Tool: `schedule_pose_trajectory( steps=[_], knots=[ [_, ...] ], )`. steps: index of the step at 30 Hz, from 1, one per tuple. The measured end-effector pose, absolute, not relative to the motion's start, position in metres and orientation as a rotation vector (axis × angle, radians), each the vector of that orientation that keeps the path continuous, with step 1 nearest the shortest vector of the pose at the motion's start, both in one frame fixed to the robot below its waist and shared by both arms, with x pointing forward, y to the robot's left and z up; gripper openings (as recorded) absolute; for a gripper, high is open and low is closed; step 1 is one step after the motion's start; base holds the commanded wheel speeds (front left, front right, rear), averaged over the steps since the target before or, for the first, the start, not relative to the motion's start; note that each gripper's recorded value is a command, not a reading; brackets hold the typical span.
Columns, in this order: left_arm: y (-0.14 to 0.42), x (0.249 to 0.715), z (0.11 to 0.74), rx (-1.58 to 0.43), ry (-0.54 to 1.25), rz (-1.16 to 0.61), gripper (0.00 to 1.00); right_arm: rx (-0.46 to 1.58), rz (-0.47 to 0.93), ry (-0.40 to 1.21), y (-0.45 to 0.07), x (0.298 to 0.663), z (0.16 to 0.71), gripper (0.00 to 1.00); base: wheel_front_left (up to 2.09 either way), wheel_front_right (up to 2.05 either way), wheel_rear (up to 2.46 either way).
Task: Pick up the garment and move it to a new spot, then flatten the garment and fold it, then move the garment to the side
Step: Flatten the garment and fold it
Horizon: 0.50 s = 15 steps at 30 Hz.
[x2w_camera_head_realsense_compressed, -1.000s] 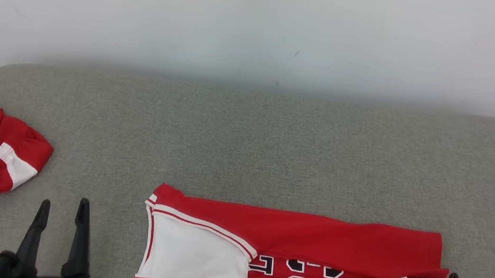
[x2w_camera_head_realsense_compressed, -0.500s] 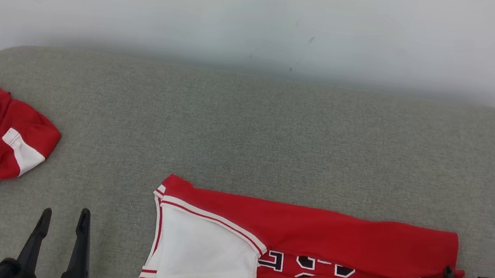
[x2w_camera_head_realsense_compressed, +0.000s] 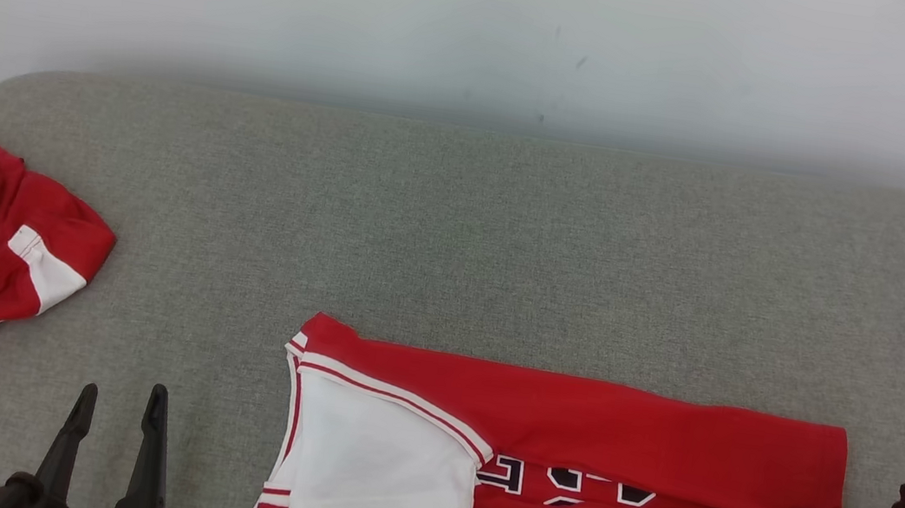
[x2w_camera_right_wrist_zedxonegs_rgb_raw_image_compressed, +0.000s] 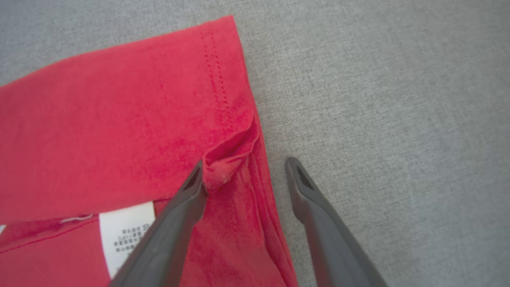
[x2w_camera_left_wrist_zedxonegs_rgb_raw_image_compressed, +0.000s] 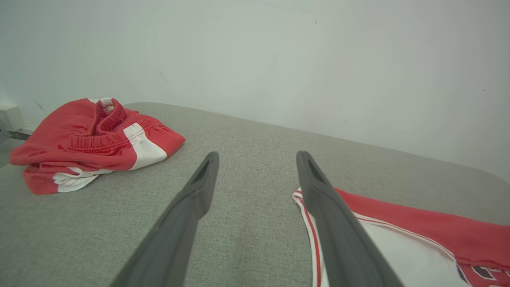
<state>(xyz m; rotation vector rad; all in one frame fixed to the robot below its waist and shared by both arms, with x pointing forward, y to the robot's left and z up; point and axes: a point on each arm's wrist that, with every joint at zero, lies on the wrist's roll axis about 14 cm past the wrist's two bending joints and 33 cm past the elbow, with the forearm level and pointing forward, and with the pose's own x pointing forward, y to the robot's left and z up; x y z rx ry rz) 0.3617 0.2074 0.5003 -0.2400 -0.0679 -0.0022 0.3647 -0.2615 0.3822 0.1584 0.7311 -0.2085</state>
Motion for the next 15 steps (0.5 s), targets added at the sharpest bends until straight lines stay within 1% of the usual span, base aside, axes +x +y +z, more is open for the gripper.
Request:
schedule_pose_trajectory(
  steps=[3, 4, 5, 6, 12, 15],
  knots=[
    [0.207, 0.363, 0.499, -0.241, -0.065, -0.005, 1.0, 0.164, -0.196, 0.728, -0.257, 0.369, 0.382, 0.27, 0.0, 0.0, 0.0],
    [0.206, 0.363, 0.498, -0.242, -0.063, -0.005, 1.0, 0.166, -0.194, 0.723, -0.256, 0.371, 0.383, 0.2, 0.0, 0.0, 0.0],
    [0.207, 0.363, 0.498, -0.242, -0.06, -0.004, 1.0, 0.166, -0.189, 0.725, -0.255, 0.373, 0.382, 0.03, 0.0, 0.0, 0.0],
    [0.206, 0.364, 0.496, -0.242, -0.056, -0.004, 1.0, 0.166, -0.186, 0.726, -0.254, 0.374, 0.382, 0.0, 0.0, 0.0, 0.0],
    [0.21, 0.364, 0.489, -0.239, -0.034, 0.015, 1.0, 0.168, -0.192, 0.711, -0.255, 0.381, 0.384, 0.0, 0.0, 0.0, 0.0],
    [0.214, 0.362, 0.484, -0.246, -0.02, 0.031, 1.0, 0.183, -0.229, 0.663, -0.266, 0.385, 0.394, 0.0, 0.0, 0.0, 0.0]
  ],
)
